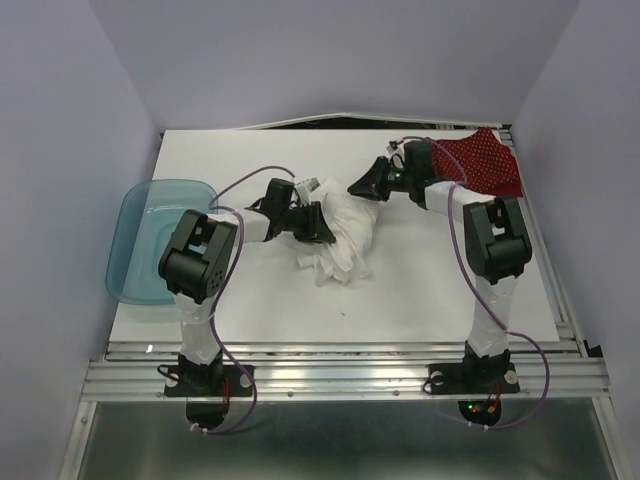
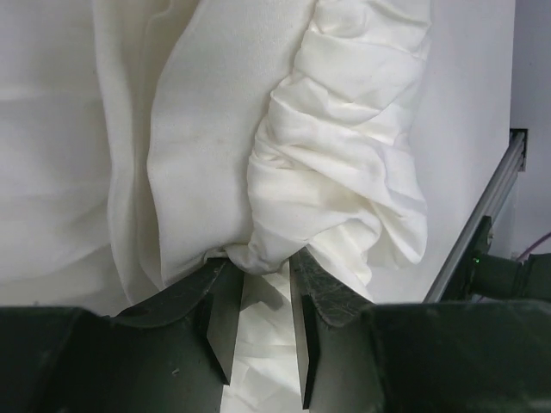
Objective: Fold and stack the skirts
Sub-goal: Fold the skirt
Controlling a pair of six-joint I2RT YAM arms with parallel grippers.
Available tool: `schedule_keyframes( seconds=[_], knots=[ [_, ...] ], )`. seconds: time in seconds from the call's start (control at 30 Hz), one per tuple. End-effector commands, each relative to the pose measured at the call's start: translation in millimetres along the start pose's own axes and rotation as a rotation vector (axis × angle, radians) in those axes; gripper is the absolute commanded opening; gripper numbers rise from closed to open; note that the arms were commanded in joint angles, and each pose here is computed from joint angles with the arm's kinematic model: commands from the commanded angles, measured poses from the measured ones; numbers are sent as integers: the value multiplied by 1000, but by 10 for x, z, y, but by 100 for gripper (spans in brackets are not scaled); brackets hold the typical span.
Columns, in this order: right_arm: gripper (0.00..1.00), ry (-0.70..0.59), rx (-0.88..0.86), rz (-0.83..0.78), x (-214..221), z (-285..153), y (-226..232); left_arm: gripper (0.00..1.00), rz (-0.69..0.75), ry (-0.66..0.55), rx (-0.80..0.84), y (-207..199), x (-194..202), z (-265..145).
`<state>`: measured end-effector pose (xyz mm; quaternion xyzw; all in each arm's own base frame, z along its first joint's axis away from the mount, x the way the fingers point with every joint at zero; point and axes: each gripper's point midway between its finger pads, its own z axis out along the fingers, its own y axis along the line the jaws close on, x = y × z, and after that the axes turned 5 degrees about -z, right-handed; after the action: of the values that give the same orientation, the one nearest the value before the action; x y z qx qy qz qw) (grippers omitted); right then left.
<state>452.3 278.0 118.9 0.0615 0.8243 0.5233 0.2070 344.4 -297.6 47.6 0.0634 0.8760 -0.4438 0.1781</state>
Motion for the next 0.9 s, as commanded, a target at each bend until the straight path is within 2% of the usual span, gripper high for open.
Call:
schedule_keyframes(
  seconds=[0.0,0.17,0.33,0.5,0.6,0.67,0.87],
  knots=[
    [24,-92,57,-299,-451,-100,231,40,64,6,-66,132,-69,-33],
    [34,-40,112,-408,-483,61,-101,39,129,66,-135,283,28,-105],
    [39,45,158,-438,-324,168,-502,40,213,126,-153,344,160,-218],
    [36,162,193,-405,55,130,-868,40,273,187,-205,444,264,-373],
    [31,224,194,-368,360,-19,-936,39,313,187,-214,420,275,-484],
    [27,252,192,-353,511,-107,-950,42,351,178,-164,266,267,-579],
    [27,328,178,-352,1029,-484,-855,54,626,64,-54,-380,124,-1112]
  ],
)
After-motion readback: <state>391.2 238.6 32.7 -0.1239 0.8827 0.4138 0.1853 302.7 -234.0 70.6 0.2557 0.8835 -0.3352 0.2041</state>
